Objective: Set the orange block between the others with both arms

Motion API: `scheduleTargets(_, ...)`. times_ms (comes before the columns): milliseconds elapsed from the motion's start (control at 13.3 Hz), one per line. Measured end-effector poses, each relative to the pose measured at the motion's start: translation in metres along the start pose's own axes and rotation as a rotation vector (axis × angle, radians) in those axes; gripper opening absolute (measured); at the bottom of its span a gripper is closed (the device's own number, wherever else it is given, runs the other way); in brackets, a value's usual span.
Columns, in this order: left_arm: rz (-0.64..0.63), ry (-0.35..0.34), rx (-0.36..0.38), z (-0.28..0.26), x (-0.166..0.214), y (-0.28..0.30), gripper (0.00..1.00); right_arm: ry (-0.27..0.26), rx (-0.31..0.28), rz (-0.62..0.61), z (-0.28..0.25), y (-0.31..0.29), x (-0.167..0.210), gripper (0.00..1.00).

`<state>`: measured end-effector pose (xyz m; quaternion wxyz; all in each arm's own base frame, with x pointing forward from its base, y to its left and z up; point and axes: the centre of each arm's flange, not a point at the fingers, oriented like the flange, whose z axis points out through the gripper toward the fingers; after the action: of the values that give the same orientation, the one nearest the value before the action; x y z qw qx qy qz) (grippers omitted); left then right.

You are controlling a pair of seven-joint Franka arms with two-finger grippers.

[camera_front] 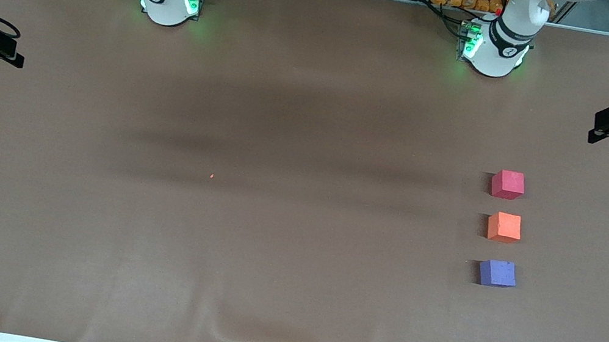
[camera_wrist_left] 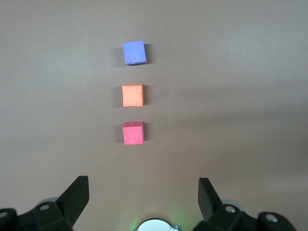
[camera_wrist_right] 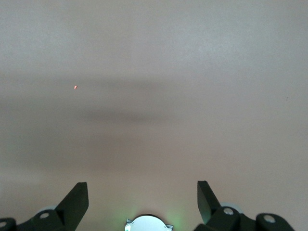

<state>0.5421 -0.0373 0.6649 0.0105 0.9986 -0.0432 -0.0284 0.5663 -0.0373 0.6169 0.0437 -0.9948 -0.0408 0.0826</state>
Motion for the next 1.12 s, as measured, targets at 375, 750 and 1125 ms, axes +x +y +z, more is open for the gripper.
scheduleTargets(375,-0.004,-0.008,-0.001,-0.002,-0.002,-0.007,1.00,0.000,0.000,0.000,0.000,0.000,0.000,1.00)
scheduleTargets(750,0.006,-0.010,-0.001,-0.001,-0.002,-0.005,1.00,0.000,0.000,0.000,0.000,0.000,0.000,1.00)
scheduleTargets(1125,0.028,-0.019,0.015,0.002,-0.001,0.006,1.00,0.000,0.000,0.000,0.000,0.000,0.000,1.00)
